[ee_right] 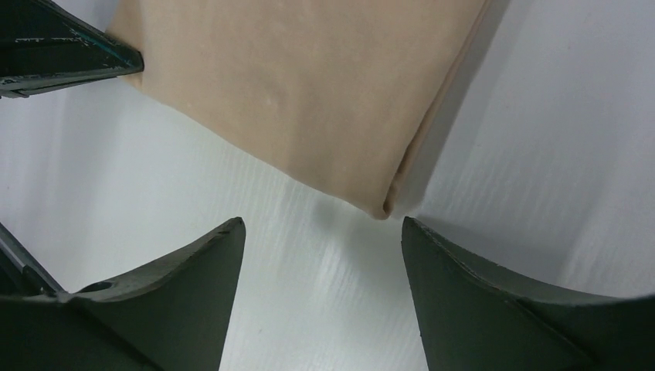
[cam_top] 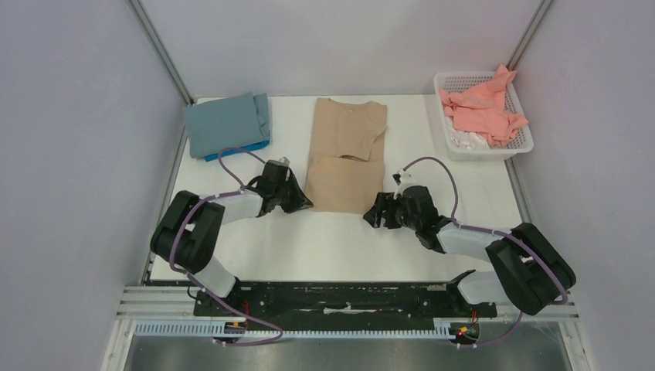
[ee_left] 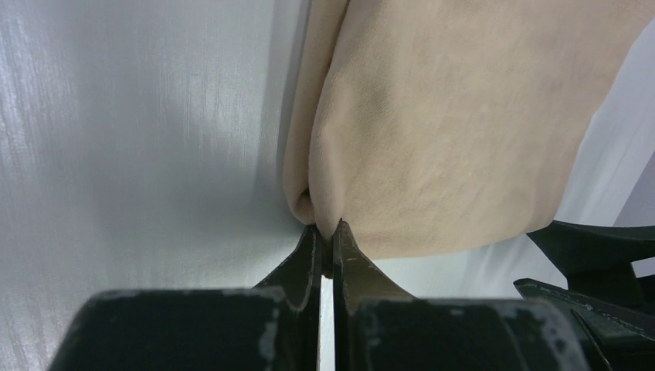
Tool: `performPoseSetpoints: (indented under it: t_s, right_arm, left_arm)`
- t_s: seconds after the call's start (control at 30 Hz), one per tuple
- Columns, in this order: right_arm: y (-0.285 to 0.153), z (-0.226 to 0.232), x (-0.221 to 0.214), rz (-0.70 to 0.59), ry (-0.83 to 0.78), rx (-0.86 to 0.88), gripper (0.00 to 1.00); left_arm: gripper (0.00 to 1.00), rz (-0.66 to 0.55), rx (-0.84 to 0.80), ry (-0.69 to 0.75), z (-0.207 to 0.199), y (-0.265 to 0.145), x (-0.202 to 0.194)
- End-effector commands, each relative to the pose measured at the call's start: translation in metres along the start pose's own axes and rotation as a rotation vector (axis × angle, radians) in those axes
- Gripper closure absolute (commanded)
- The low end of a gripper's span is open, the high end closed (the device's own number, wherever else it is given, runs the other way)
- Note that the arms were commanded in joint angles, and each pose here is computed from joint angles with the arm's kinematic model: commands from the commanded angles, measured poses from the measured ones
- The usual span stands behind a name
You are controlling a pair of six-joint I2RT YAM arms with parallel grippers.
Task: Fold and stack the t-shirts
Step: Grab one side of the 2/3 rectangular tshirt with both arms
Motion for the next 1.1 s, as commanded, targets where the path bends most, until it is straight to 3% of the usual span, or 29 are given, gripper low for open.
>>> performPoseSetpoints:
  t_s: [0.0,0.17,0.4,0.6,0.67,0.7,0.73,0.87,1.07]
  right_arm:
    - [0.007,-0.006,0.003,-0.01,0.02,-0.076,0.29]
    - [0.006,-0.023,0.001,-0.015,0.001,-0.226,0.35]
    - [0.009,-0.019,-0.005,0.005,-0.019,-0.206,0.47]
    - [0.016,-0.009,-0.013,0.041,-0.061,-0.184,0.67]
    - [0.016,-0.009,-0.013,0.039,-0.068,-0.19,0.81]
    - [0.016,-0.009,-0.013,0.04,-0.068,-0.192,0.95]
    - [0.016,-0.009,-0.013,0.04,-0.071,-0.185,1.0]
    - [0.008,0.0,-0.022,0.057,-0.141,-0.121,1.0]
    - [-0.026,-0.004,-0.058,0.125,-0.209,-0.107,1.0]
  left_arm:
    - [0.98,0.013,0.097,0.006,0.027,0.0,-0.012]
    - [0.98,0.002,0.102,0.005,0.028,-0.001,-0.01]
    - [0.98,-0.009,0.087,0.007,0.025,0.001,-0.009]
    - [0.98,-0.04,0.115,-0.006,0.03,0.001,-0.006]
    - [0.98,-0.06,0.135,-0.006,0.034,-0.001,-0.005]
    - [0.98,-0.068,0.143,-0.007,0.036,-0.001,-0.005]
    - [0.98,-0.066,0.145,-0.008,0.038,-0.002,-0.006]
    - [0.98,-0.058,0.154,-0.011,0.042,-0.008,-0.016]
    - [0.98,-0.018,0.213,0.014,0.069,-0.036,-0.069]
Point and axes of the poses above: each gripper's point midway between its finger pads, its own y axis out along the fingers, its own z axis along the line the jaws close on, x = y × z, the point moved 4 cm from there along -y, back along the fingers, and after that the axes turned 7 degrees about -y, right-handed, at the moved point
